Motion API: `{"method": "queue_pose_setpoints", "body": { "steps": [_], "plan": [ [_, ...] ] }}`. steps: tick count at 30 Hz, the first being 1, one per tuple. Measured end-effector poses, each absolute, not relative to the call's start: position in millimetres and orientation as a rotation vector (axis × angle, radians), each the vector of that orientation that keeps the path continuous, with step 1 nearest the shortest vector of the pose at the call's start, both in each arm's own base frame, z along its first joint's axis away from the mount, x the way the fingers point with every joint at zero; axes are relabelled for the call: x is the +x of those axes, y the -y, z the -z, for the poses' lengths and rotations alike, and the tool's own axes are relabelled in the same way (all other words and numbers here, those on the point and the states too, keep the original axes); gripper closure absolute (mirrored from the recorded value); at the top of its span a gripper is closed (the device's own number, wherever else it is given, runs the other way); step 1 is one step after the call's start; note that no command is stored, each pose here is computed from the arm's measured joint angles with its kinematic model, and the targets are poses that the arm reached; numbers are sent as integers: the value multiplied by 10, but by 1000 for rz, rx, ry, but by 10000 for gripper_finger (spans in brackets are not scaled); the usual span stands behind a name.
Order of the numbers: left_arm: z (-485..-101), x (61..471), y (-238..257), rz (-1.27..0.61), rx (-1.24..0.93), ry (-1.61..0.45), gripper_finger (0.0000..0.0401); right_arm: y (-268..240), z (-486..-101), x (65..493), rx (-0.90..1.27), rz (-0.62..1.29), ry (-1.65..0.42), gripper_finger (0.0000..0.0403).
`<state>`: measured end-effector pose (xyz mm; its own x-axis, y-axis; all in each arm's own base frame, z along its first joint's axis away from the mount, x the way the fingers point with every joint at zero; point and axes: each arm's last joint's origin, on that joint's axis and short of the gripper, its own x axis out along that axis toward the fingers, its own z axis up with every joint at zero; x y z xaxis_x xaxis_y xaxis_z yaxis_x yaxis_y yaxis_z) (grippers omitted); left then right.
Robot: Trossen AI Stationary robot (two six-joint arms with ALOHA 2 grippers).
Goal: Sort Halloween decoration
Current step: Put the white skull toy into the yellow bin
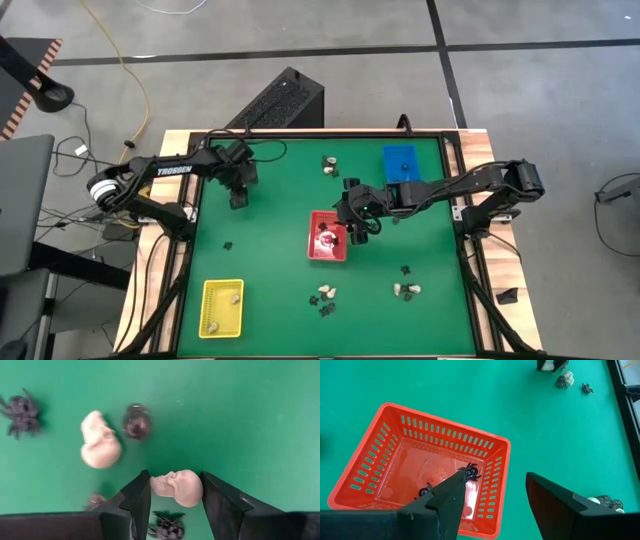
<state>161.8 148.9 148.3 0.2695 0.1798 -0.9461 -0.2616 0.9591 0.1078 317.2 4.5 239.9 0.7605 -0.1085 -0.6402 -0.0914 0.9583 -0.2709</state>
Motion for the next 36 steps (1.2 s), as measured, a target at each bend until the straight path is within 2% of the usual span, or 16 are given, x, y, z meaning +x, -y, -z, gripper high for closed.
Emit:
{"method": "queue_pose_setpoints", "body": {
  "steps": [8,15,20,25,32,36],
  "plan": [
    [-1566,1674,-1466,-193,-158,-1207,260,-45,-2396,3169,-296,9,-713,163],
    [-1775,1892,-1253,72,-343,-1100,261,-45,-2397,3170,-296,9,-713,163],
    [-1922,2154,-889,333,-448,-1020,268,-45,-2399,3171,-296,10,-710,163],
    [-1951,2318,-339,491,-486,-1107,290,-45,-2399,3172,-295,10,-709,163],
    [-1976,2358,418,537,-478,-1239,332,-45,-2401,3174,-295,10,-706,163],
    [-1990,2360,665,391,-321,-1201,347,-45,-2412,3183,-280,17,-691,163]
  ]
}}
